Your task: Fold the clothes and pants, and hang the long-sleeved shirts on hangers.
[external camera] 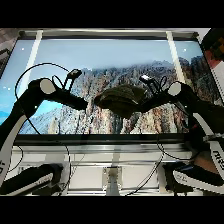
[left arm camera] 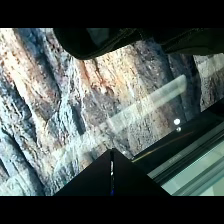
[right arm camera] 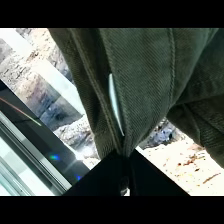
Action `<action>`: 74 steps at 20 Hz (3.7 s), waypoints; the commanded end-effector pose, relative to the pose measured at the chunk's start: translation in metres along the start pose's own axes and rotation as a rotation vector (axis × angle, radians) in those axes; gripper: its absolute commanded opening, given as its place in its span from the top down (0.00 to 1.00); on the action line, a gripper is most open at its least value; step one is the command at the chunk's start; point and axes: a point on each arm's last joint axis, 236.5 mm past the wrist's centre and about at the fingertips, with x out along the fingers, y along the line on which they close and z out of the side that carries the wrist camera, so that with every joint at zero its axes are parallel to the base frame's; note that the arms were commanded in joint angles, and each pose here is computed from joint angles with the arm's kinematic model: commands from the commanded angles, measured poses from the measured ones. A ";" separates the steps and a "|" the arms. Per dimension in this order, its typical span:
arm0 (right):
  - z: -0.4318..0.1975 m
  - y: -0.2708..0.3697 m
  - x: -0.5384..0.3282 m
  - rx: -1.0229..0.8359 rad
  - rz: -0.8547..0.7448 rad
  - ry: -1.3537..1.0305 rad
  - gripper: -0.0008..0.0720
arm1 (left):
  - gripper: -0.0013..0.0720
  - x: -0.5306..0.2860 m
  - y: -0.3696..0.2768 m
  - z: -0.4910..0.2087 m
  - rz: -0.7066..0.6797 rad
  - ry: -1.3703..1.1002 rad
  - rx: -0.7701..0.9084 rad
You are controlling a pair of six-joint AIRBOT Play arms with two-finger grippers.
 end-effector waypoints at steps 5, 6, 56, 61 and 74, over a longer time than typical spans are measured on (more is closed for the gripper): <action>0.061 -0.004 -0.085 -0.068 -0.157 -0.163 0.95 | 0.97 0.000 0.001 0.003 0.004 -0.013 0.000; 0.079 0.000 -0.110 -0.095 -0.184 -0.225 0.95 | 0.97 0.000 0.002 0.007 0.008 -0.028 0.000; 0.171 -0.013 -0.203 -0.136 -0.370 -0.598 0.95 | 0.97 -0.017 -0.232 0.061 -0.232 -0.525 0.875; 0.143 0.000 -0.183 -0.132 -0.293 -0.456 0.95 | 0.95 0.015 -0.189 0.092 -0.059 -0.544 0.874; 0.134 0.005 -0.177 -0.130 -0.265 -0.417 0.95 | 0.40 0.092 -0.103 0.136 0.090 -0.572 0.598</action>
